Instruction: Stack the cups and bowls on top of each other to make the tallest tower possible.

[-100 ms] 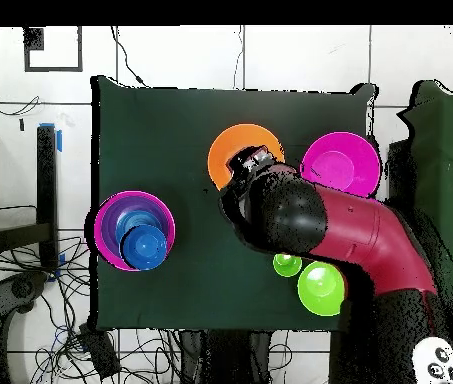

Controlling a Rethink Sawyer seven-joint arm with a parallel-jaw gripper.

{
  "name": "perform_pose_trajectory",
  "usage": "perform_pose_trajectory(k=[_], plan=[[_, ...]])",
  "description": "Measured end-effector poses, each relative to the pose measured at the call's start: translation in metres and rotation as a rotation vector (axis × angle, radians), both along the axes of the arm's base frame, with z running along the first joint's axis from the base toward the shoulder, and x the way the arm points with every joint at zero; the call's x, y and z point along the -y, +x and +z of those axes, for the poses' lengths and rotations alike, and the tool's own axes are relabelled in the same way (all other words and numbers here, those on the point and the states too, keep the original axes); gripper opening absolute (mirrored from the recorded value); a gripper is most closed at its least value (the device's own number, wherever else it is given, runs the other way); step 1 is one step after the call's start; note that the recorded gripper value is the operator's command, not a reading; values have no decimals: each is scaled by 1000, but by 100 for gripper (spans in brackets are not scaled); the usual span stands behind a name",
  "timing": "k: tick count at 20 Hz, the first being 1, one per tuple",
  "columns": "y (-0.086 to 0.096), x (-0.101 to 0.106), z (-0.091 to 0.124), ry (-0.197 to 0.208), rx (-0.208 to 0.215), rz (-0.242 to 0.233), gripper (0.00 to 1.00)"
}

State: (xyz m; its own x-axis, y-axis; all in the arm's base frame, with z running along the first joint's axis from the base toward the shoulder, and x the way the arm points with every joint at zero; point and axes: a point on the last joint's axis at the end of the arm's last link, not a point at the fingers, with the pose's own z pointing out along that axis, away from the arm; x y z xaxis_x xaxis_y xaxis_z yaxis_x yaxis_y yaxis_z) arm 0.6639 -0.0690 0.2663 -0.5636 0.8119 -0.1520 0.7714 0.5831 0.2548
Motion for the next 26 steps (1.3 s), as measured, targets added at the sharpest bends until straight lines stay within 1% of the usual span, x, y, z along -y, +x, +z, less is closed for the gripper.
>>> perform_pose_trajectory(k=[4, 7, 12, 20, 23, 26], plan=[[3, 2, -5, 10, 9, 8, 100], [4, 3, -15, 17, 6, 20, 100], [0, -3, -32, 9, -4, 57, 100], [-7, -5, -53, -1, -29, 90, 100], [-10, 3, -62, 0, -38, 97, 100], [-13, 17, -68, -2, -43, 92, 100]])
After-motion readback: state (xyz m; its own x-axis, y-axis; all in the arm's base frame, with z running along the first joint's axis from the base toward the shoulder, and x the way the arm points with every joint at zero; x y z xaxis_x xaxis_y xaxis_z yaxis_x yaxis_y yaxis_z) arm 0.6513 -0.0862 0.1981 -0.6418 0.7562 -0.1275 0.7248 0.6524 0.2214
